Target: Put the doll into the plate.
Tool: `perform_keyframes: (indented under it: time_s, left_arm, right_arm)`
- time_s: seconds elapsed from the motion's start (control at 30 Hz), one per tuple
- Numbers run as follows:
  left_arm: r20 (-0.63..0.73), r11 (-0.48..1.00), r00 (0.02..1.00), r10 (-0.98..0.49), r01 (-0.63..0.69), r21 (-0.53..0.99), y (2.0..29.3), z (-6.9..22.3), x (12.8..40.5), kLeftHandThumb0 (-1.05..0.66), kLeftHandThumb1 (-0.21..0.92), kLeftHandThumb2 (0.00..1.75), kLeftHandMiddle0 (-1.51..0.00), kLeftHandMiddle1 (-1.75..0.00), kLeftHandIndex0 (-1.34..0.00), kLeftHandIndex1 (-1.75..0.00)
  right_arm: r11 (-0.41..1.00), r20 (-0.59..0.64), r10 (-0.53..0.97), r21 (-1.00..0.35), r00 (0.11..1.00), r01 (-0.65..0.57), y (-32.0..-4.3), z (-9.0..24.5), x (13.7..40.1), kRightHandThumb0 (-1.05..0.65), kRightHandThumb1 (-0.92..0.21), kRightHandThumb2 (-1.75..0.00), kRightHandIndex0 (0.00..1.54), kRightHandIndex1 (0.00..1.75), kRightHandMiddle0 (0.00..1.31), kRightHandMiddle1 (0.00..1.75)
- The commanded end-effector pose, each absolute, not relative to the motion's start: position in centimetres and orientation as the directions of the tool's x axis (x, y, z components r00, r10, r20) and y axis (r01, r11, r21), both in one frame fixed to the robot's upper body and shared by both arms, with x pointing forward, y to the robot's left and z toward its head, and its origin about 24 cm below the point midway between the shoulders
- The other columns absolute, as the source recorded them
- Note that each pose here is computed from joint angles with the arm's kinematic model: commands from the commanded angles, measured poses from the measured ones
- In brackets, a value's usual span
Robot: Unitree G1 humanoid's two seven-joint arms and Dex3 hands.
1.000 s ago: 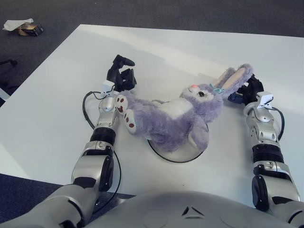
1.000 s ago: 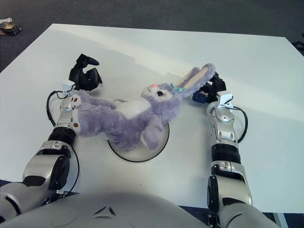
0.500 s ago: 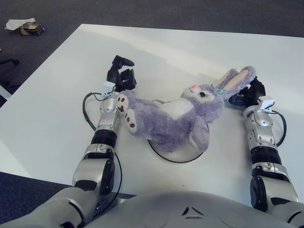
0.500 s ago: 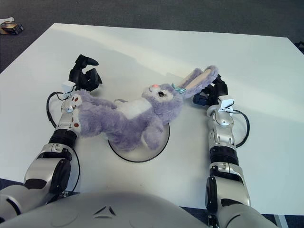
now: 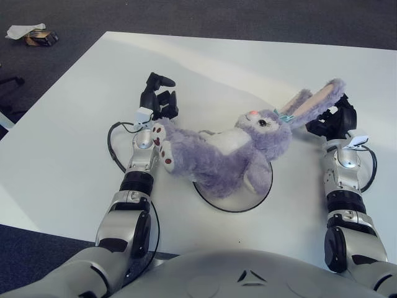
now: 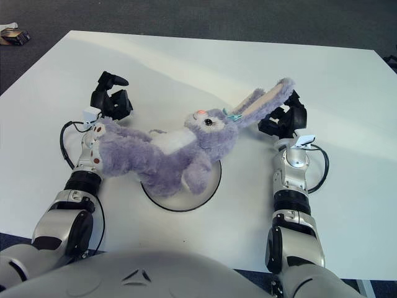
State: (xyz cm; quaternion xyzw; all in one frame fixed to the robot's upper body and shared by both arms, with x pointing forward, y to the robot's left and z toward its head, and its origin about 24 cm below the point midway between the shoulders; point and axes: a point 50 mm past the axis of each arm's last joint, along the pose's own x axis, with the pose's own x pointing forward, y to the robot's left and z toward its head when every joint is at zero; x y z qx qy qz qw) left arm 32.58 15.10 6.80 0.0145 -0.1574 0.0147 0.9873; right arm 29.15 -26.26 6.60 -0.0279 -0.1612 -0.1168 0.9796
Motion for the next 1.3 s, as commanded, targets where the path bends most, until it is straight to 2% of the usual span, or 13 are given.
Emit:
perform_keyframes:
  time_s: [0.0,1.27]
  left_arm:
    - [0.215,0.998,0.976,0.03,-0.04,0.041,15.22,3.75,31.05,-0.4,0.6,0.96,-1.06,-1.75,-0.4,-1.75]
    - [0.216,0.999,0.976,-0.012,0.005,0.033,15.12,3.71,31.03,-0.4,0.59,0.97,-1.1,-1.75,-0.4,-1.75]
  right_arm:
    - [0.967,0.242,-0.252,0.032,0.937,0.252,-25.25,3.66,27.88,-0.46,-0.39,-1.22,1.18,1.75,0.56,1.75]
    - [0.98,0.211,-0.187,-0.023,0.959,0.196,-25.12,3.45,27.84,-0.45,-0.42,-1.19,1.2,1.75,0.54,1.75]
